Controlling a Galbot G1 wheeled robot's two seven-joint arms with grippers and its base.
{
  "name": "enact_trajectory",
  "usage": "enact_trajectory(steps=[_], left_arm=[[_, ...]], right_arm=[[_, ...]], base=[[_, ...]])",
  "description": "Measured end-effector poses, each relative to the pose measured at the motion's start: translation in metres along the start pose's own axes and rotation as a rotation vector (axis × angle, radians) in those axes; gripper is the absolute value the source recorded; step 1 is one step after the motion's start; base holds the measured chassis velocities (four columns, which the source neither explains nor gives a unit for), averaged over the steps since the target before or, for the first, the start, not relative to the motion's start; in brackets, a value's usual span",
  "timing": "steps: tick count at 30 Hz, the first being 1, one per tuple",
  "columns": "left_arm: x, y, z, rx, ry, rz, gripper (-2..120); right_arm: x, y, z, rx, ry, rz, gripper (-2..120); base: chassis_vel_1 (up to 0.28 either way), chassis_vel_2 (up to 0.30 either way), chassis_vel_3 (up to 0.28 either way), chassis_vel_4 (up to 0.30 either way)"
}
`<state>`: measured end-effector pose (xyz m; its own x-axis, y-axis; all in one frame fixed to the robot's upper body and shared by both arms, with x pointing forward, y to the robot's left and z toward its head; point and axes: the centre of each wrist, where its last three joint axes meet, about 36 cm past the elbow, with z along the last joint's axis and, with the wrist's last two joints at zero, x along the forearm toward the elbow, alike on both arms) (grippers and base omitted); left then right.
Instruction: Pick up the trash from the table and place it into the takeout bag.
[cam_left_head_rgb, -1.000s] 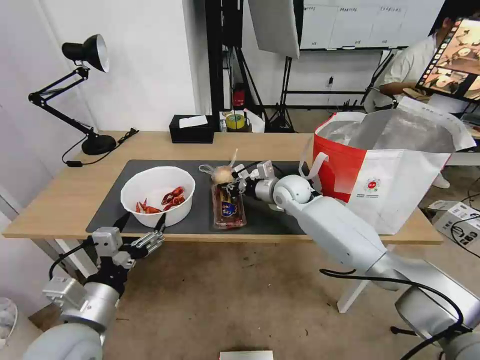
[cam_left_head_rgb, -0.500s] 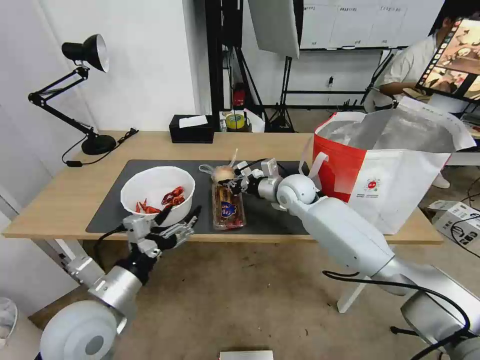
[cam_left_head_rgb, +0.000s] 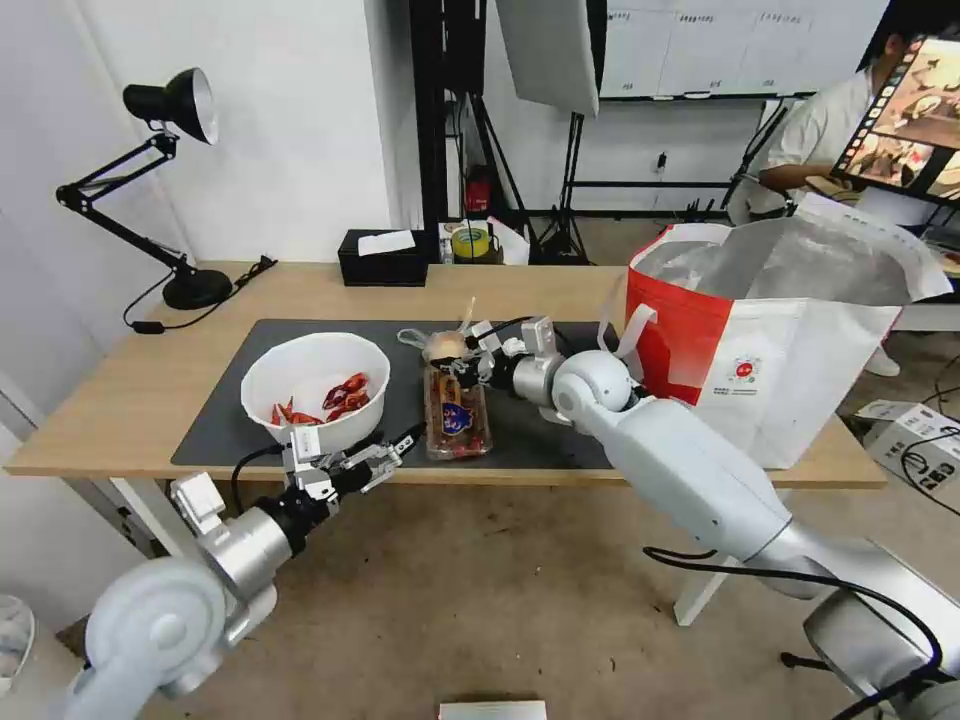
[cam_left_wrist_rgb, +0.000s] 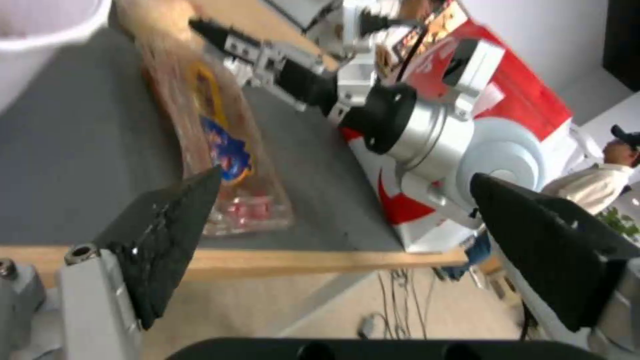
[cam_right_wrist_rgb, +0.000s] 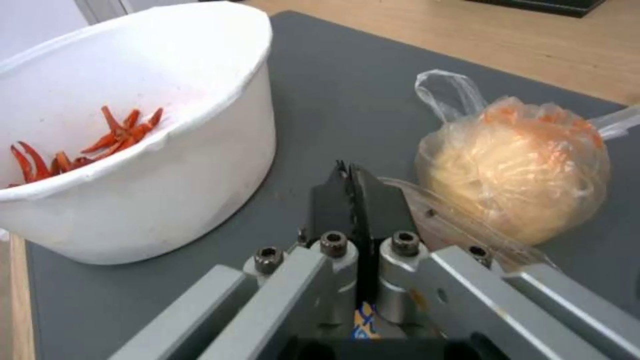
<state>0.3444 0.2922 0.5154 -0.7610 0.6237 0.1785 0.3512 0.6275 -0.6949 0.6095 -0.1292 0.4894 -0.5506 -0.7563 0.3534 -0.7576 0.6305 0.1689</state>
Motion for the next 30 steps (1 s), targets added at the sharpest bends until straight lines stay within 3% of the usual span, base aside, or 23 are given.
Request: enact_trajectory(steps=[5,12,30], left_arm=[[-0.012,0.014,-0.012,0.032,0.028,-0.026,100],[-0.027,0.031,-0.014,0.043,0.051,-0.065,100],[-0.069,0.042,-0.019,0.057,0.091,-0.074,100]], right_arm=[[0.0,-0.002,0.0,-0.005,-0.001,0.007,0],[0.0,-0.005,-0.002,-0.003,-0.003,0.012,0],[0.002,-0.006,0.004,-0.014,0.0,0.018,0]], base=[[0.0,0.0,0.0,0.0],[0.0,0.0,0.0,0.0],[0.0,0.0,0.0,0.0]])
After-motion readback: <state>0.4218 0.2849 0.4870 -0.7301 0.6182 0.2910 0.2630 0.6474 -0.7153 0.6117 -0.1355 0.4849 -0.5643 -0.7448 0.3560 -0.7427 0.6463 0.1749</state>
